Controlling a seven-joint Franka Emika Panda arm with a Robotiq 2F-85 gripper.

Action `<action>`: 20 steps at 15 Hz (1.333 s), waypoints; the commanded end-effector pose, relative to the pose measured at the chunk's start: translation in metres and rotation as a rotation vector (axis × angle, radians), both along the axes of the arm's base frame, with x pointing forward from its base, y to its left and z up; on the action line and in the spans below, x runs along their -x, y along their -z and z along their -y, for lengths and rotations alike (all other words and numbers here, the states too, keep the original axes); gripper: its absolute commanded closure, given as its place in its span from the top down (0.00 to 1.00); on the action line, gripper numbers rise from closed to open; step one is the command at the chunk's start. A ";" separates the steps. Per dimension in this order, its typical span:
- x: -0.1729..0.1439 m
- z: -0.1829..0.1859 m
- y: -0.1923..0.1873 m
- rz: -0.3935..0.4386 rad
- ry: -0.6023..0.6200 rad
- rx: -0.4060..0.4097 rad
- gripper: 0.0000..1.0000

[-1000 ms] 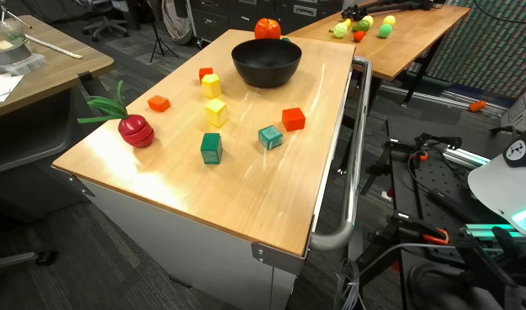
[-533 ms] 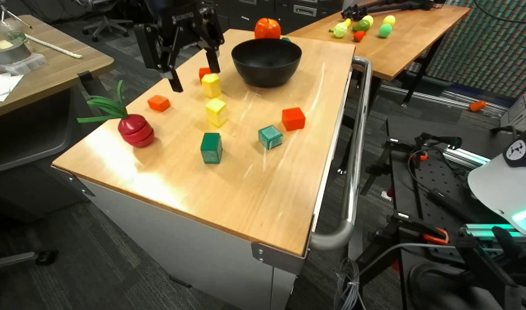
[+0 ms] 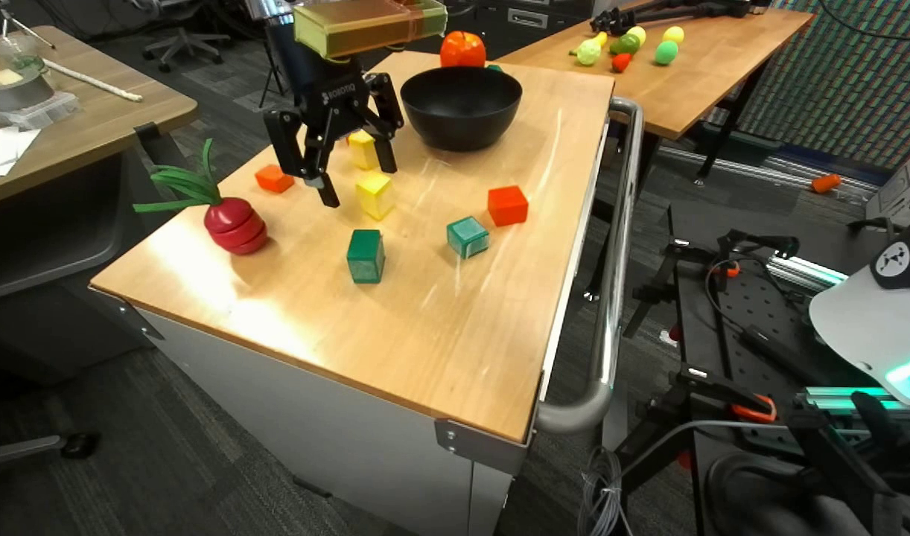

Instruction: Put all the blocks and the beetroot in the bowl then move the apple to the left

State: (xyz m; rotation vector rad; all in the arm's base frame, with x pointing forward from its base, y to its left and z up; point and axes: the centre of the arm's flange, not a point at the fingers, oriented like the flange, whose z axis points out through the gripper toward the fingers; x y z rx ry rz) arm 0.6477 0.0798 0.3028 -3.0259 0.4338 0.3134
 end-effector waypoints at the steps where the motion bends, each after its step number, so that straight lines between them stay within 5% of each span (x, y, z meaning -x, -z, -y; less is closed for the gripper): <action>1: 0.001 -0.002 0.002 -0.028 -0.011 -0.024 0.66; 8: 0.014 -0.002 -0.027 -0.033 -0.004 0.004 0.13; 14: 0.061 0.074 -0.126 0.221 0.189 0.073 0.13; 16: 0.079 0.115 -0.143 0.223 0.292 0.125 0.13; 20: 0.071 0.161 -0.096 0.089 0.430 0.244 0.13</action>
